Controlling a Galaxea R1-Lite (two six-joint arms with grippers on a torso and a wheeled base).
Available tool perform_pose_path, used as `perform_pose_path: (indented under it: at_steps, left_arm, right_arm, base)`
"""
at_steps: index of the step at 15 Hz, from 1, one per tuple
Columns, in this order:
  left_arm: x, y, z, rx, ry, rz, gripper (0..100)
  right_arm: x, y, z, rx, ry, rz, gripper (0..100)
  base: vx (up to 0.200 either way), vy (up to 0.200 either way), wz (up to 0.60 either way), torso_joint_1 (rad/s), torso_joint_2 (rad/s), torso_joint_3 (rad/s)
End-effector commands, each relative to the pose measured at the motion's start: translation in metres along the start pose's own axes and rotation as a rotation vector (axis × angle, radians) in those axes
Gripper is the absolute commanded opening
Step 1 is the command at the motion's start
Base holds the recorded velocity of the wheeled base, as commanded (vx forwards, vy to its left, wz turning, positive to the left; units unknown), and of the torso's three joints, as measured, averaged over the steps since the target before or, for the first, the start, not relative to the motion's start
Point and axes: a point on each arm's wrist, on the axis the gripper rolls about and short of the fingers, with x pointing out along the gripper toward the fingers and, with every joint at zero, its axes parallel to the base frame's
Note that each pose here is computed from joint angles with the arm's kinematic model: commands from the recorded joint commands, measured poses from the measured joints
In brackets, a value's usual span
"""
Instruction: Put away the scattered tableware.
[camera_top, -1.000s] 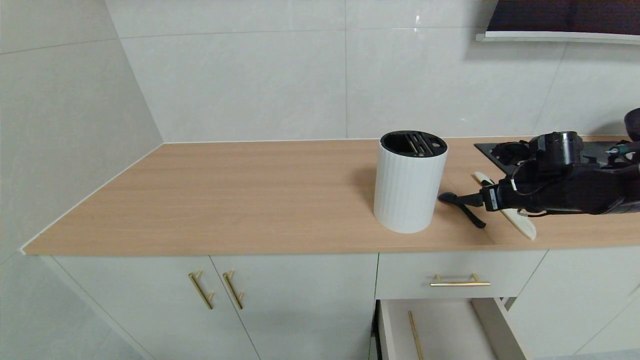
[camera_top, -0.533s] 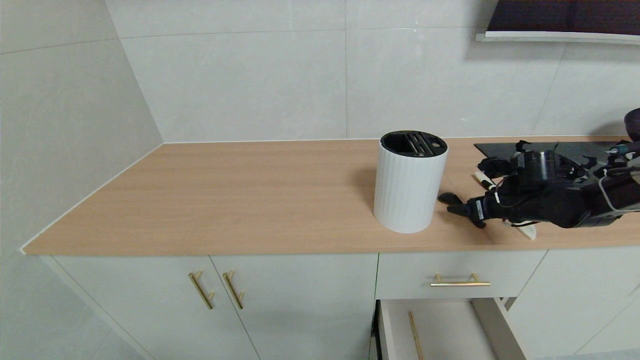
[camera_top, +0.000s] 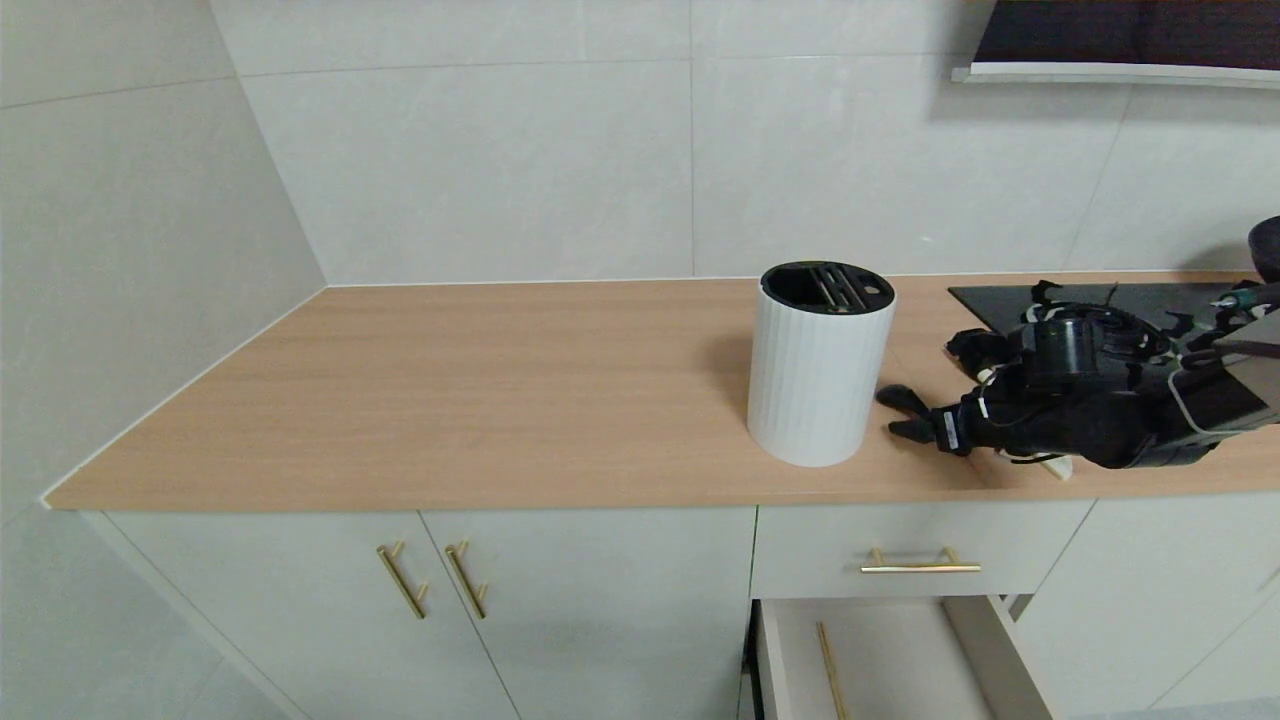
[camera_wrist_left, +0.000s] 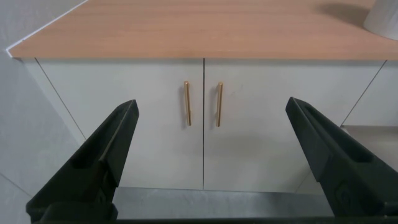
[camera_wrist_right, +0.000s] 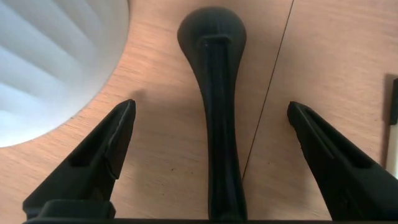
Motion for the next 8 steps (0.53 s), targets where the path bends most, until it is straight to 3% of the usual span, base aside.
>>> perform_pose_path:
  at_steps: [1,2,8]
  left_arm:
    - [0.0000,0.0000,0.0000,0.000,0.000,0.001,100]
    - [0.0000,0.0000,0.0000,0.000,0.000,0.001,100]
    - [0.0000,0.0000,0.0000,0.000,0.000,0.001,100]
  right_arm:
    - [0.0046,-0.0020,-0.0027,0.002,0.006,-0.003,100]
    - [0.0053,-0.0029,-0.0030,0.003,0.006,-0.004,0]
    - [0.0086,-0.0028,-0.0052,0.004,0.013,-0.008,0]
  base:
    - [0.000,0.000,0.00,0.000,0.00,0.000]
    - [0.000,0.000,0.00,0.000,0.00,0.000]
    - [0.000,0.000,0.00,0.000,0.00,0.000]
